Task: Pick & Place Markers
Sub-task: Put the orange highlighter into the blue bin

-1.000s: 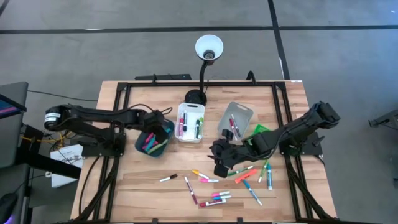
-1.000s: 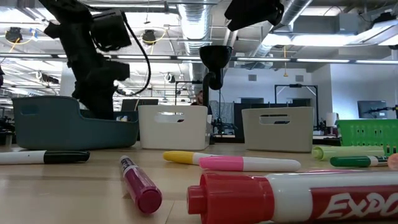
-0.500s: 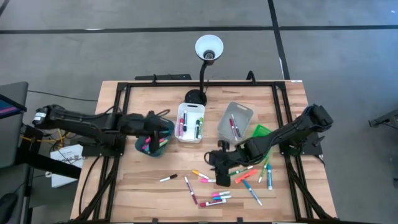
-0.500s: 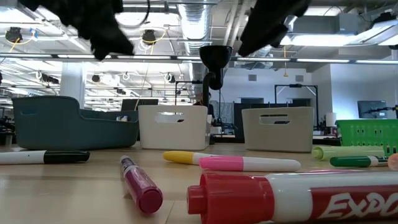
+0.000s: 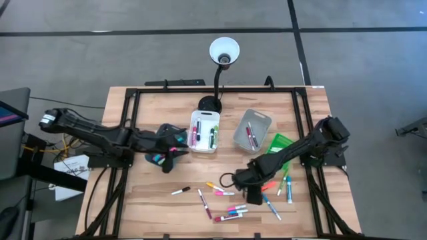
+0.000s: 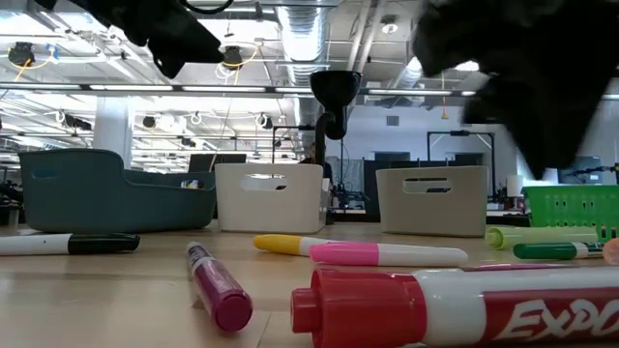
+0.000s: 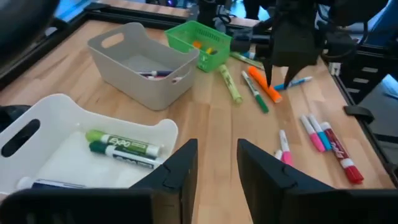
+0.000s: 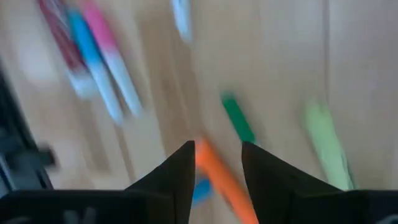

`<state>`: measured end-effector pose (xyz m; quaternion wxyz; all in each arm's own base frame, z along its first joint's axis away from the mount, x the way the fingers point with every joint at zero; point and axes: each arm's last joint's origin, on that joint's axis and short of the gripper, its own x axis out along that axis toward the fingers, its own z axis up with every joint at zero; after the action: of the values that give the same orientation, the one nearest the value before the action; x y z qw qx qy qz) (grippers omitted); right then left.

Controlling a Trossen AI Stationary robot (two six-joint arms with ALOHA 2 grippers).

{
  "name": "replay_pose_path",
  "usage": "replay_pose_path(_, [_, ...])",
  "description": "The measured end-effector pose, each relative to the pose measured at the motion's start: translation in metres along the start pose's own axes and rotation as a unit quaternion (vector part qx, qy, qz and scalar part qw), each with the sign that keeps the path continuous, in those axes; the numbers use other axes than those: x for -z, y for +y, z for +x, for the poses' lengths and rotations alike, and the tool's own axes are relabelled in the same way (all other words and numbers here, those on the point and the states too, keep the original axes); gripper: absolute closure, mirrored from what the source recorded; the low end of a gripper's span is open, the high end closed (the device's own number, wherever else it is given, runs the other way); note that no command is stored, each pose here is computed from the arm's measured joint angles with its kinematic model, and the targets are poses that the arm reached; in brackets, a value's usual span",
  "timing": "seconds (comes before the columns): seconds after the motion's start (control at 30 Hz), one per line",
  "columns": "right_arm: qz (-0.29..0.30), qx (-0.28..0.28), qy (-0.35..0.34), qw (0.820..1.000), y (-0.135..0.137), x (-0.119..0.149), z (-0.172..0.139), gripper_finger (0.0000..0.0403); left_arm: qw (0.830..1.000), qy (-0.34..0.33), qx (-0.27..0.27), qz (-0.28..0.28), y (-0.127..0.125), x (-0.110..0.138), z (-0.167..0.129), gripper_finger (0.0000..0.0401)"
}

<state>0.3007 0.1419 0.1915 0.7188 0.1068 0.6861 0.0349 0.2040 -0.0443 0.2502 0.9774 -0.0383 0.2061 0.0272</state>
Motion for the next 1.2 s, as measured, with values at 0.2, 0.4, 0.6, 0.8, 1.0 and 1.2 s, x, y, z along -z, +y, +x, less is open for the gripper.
replay_pose_path(0.2, [-0.003, 0.034, 0.066, 0.997, 0.008, 0.024, 0.005, 0.0281, 1.000, 0.010, -0.004, 0.003, -0.001, 0.003, 0.005, 0.0294])
replay_pose_path(0.4, [-0.050, 0.057, 0.050, 0.996, 0.020, 0.038, 0.016, 0.0284, 1.000, 0.009, -0.004, 0.002, -0.001, 0.002, 0.005, 0.0295])
replay_pose_path(0.6, [-0.048, 0.044, 0.006, 0.998, 0.024, 0.035, 0.025, 0.0285, 1.000, 0.007, -0.004, 0.002, -0.001, 0.002, 0.005, 0.0295])
replay_pose_path(0.8, [-0.043, 0.053, -0.008, 0.998, 0.016, 0.035, 0.034, 0.0285, 1.000, 0.007, -0.004, 0.001, -0.001, 0.002, 0.005, 0.0295])
replay_pose_path(1.0, [-0.054, 0.051, -0.004, 0.997, 0.015, 0.036, 0.034, 0.0285, 1.000, 0.007, -0.004, 0.001, -0.001, 0.002, 0.005, 0.0295])
replay_pose_path(1.2, [-0.075, 0.051, 0.001, 0.996, 0.020, 0.038, 0.038, 0.0285, 1.000, 0.007, -0.004, 0.001, -0.001, 0.002, 0.005, 0.0295])
